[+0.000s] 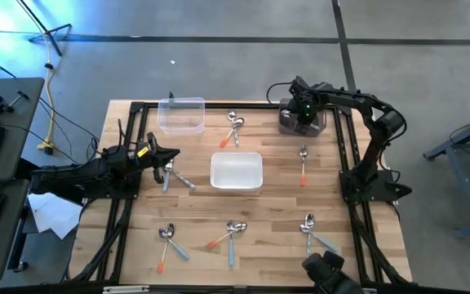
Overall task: Sort silverware by color (type)
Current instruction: Put the blue patterned spoon into the black bin, then adjust the transparent bin
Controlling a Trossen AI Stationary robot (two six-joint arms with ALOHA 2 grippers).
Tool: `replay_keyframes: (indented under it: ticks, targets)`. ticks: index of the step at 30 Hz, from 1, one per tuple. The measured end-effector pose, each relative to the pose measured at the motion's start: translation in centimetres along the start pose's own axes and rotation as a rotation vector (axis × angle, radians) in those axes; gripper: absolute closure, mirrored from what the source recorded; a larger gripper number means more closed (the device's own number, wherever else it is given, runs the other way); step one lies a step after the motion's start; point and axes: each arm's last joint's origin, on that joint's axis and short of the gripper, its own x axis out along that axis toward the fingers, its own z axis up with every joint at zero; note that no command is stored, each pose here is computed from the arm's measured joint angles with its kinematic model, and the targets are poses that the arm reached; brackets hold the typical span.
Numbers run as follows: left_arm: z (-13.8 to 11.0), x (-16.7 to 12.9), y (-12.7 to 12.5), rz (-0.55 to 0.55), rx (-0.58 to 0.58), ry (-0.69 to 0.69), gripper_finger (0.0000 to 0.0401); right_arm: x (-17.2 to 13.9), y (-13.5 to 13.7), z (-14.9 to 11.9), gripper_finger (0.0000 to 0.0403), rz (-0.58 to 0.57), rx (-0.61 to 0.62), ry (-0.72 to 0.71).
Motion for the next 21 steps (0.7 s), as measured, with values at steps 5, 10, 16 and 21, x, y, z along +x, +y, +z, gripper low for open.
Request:
replay_keyframes:
  ticks: [5,10,16,21]
  targets:
    - [0.0,0.0,0.0,-0.014,0.018,0.001,0.0398,-0.6,0.3,-0.1,0.0332,-0.004,0.028,-0.002]
    - [0.0,0.0,0.0,-0.005,0.025,0.001,0.0398,-2.2,0.7,-0.7,0.0325,-0.009,0.058,0.005]
    - [0.0,0.0,0.0,0.011,0.018,0.001,0.0398,-6.1,2.2,-1.3,0.0395,-0.035,0.084,-0.081]
    - [-0.2,0.0,0.0,0.006,0.018,0.016,0.0398,-8.7,5.1,-0.9,0.0400,-0.051,0.110,-0.296]
